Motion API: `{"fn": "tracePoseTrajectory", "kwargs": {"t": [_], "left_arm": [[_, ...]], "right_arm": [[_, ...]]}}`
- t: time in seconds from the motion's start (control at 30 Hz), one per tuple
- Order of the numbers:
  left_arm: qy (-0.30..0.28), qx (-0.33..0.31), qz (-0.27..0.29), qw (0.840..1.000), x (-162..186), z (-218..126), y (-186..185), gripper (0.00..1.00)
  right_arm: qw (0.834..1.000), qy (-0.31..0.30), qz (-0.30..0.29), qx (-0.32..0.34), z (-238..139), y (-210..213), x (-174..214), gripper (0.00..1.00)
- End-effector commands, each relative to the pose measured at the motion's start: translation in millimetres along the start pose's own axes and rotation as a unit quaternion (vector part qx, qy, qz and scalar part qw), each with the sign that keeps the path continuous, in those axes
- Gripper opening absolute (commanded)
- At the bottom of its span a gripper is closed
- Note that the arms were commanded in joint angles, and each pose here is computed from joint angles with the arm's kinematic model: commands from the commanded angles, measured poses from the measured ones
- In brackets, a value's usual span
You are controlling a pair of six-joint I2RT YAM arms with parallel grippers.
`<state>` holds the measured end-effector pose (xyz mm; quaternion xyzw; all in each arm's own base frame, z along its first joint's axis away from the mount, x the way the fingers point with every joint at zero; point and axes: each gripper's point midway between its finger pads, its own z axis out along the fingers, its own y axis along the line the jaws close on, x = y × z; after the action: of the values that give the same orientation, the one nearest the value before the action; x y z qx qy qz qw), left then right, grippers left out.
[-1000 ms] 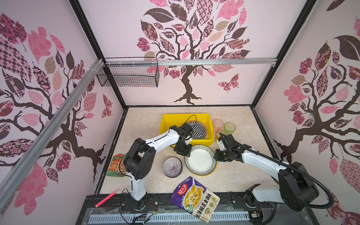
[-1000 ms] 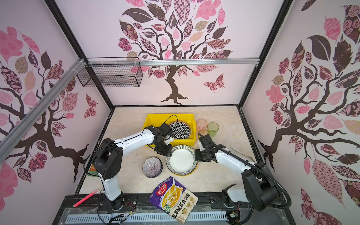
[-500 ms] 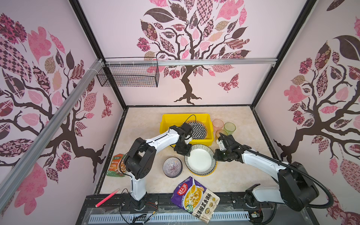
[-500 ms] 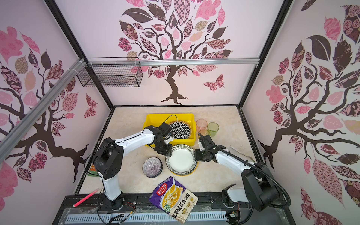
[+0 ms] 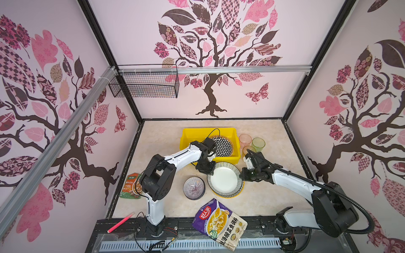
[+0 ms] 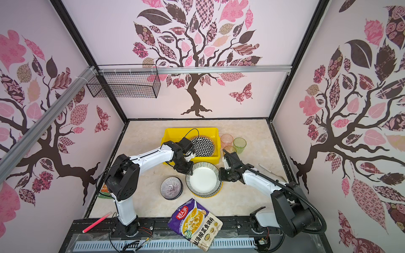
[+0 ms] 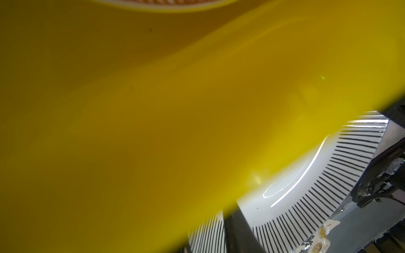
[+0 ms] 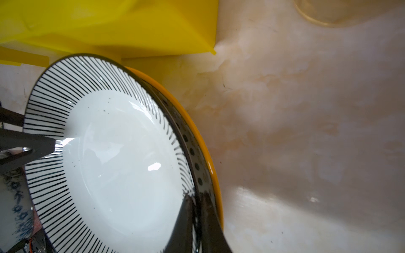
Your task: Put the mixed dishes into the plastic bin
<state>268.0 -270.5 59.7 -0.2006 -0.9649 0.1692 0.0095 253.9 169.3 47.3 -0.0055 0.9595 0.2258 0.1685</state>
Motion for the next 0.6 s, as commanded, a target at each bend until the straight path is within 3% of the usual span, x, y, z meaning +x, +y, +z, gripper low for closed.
{"fn": "tracePoseTrajectory", "kwargs": {"t": [0.0,0.57], "left_arm": [[0.034,0.052,0.001,0.998,12.7,15.4,-20.2,0.3],[0.033,0.051,0.0,0.998,11.5,16.0,-19.7,0.17]], "right_arm": [[0.997,0.07,0.018,0.039,16.7,-25.3,42.7,0.0],[0.997,0.061,0.015,0.033,16.9,-20.2,34.5,0.0]]}}
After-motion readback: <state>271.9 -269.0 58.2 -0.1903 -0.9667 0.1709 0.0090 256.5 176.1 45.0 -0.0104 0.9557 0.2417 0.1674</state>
